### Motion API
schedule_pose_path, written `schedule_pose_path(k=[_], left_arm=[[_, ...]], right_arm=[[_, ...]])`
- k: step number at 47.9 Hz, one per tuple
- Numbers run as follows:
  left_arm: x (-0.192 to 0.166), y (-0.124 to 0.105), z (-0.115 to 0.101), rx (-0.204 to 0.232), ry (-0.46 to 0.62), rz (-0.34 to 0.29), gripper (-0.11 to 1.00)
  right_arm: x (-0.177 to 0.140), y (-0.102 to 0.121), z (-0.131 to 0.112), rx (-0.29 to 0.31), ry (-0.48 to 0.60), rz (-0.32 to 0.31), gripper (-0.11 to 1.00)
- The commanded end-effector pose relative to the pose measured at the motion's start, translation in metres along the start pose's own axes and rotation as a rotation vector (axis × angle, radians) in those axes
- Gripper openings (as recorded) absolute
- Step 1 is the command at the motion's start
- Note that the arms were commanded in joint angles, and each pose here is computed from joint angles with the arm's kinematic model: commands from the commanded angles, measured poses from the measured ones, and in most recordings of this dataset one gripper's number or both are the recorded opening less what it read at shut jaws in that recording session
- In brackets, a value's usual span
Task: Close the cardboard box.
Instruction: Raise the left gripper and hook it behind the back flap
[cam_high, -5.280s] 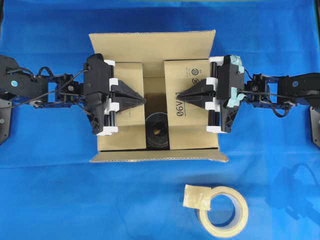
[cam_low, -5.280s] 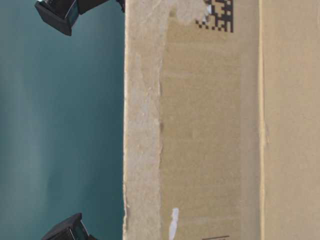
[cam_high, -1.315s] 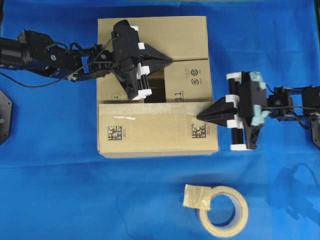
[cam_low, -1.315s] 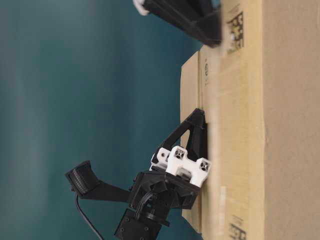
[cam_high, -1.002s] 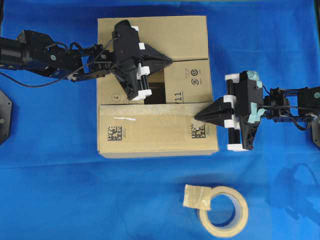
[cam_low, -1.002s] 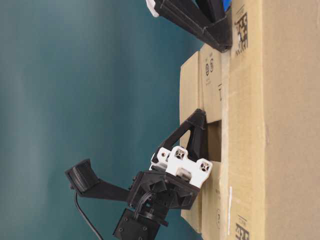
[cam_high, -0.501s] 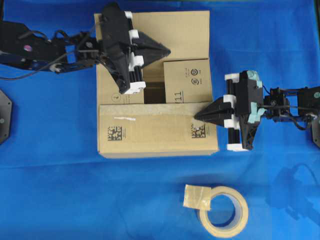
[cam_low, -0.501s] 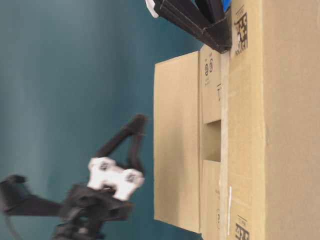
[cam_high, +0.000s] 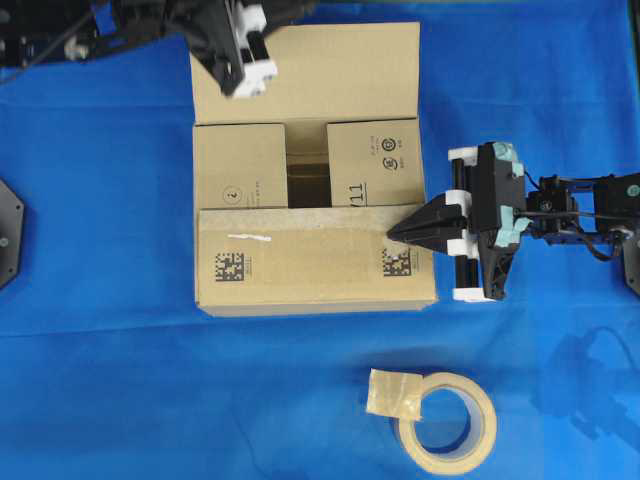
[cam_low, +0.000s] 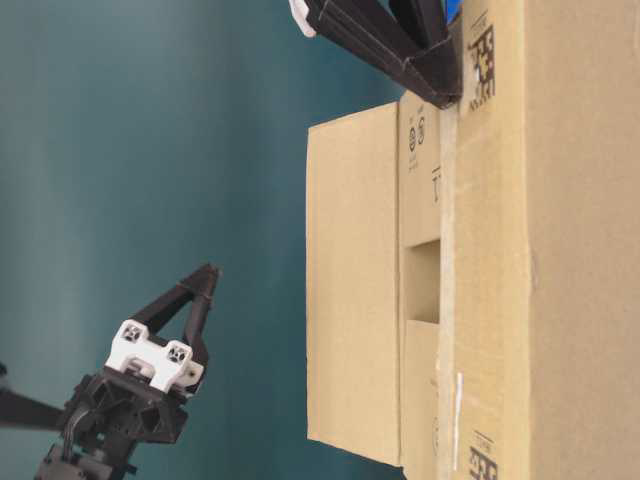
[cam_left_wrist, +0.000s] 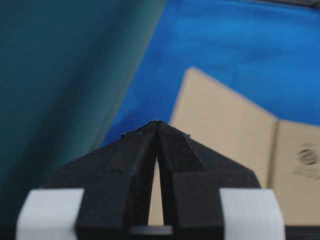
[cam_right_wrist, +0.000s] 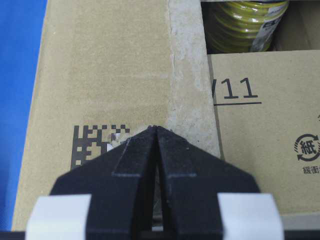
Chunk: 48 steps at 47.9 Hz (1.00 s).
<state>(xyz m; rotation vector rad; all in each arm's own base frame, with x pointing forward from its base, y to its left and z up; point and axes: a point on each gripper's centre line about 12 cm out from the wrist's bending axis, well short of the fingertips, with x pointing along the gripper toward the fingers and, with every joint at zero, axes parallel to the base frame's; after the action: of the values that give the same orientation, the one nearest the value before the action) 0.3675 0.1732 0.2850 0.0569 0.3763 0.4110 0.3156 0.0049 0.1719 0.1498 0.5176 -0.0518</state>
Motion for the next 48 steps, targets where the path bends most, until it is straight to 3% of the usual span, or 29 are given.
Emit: schedule_pose_path(k=[1, 6, 16, 30, 48], left_arm=[[0.003, 0.021, 0.009, -0.005, 0.021, 0.041, 0.00], [0.012, 0.035, 0.001, 0.013, 0.092, 0.058, 0.00], [0.031, 0.052, -0.020, -0.013, 0.228, 0.071, 0.00], [0.052, 0.049, -0.039, -0.021, 0.392, 0.029, 0.00], [0.053, 0.038, -0.032, -0.007, 0.457, -0.011, 0.00]], right_arm=[[0.000, 0.001, 0.009, -0.002, -0.032, 0.004, 0.00], [0.000, 0.001, 0.010, -0.002, -0.034, 0.002, 0.00], [0.000, 0.001, 0.009, -0.002, -0.037, 0.002, 0.00], [0.000, 0.001, 0.010, -0.005, -0.040, 0.002, 0.00], [0.000, 0.000, 0.011, -0.005, -0.045, 0.000, 0.00]])
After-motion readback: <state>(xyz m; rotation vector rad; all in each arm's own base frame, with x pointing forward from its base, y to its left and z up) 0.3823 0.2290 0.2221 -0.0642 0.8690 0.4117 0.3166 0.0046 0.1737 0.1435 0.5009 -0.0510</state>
